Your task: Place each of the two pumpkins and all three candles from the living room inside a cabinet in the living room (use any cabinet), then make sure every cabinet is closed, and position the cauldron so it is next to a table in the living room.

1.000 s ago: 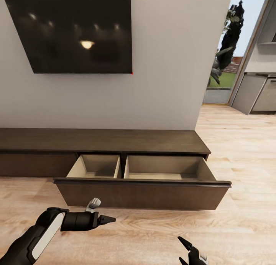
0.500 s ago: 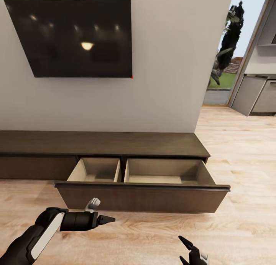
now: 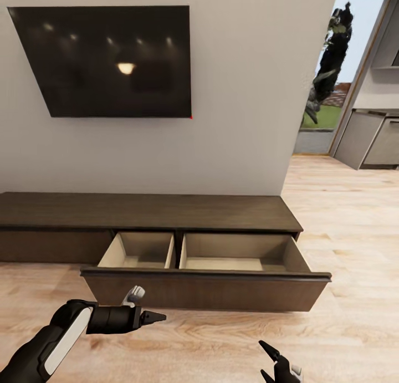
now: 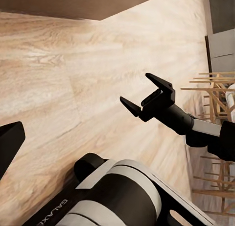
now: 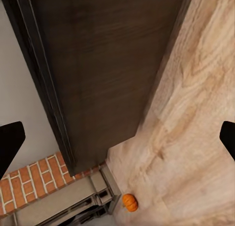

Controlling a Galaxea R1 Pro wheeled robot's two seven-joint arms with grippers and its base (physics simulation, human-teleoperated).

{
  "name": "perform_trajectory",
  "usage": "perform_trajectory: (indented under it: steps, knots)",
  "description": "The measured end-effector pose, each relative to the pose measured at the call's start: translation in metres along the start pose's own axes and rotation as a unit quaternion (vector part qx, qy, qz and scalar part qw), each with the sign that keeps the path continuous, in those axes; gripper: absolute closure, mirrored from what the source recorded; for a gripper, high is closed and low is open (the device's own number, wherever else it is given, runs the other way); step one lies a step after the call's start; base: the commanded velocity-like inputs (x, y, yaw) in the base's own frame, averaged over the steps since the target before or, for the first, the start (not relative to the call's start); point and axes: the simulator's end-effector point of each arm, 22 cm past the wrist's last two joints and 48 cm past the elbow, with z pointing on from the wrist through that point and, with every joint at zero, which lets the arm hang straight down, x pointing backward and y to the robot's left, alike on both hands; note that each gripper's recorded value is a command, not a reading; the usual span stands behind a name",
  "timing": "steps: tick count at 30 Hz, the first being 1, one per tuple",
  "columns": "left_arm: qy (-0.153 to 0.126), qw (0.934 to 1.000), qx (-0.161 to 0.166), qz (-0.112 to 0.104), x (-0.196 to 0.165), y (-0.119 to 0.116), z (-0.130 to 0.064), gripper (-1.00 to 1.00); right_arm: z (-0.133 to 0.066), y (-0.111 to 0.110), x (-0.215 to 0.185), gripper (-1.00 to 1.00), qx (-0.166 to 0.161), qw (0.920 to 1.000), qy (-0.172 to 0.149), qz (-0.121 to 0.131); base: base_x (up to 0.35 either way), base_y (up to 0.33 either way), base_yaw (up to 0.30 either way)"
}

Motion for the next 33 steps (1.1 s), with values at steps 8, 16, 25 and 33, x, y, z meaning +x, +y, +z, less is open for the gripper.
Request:
perform_trajectory:
  steps: [8,16,25,33]
  knots:
    - [0.001,1.0,-0.002,0.001,-0.008,-0.012,-0.008,-1.0,-0.007,-0.014,0.006,-1.0,0.069,0.9976,0.011,0.002,0.0,0.0,0.0]
    - [0.008,0.999,-0.04,-0.015,-0.008,0.002,-0.015,-1.0,-0.043,-0.065,0.0,-1.0,0.235,0.9713,0.03,0.017,0.0,0.0,0.0]
    - [0.022,0.9831,-0.174,-0.053,0.005,0.064,-0.034,-1.0,-0.057,-0.055,-0.004,-1.0,0.256,0.9661,0.028,0.011,0.0,0.0,0.0]
    - [0.043,0.9569,-0.274,-0.086,0.027,0.11,-0.061,-1.0,-0.065,-0.041,-0.01,-1.0,0.26,0.9655,0.021,0.002,0.0,0.0,0.0]
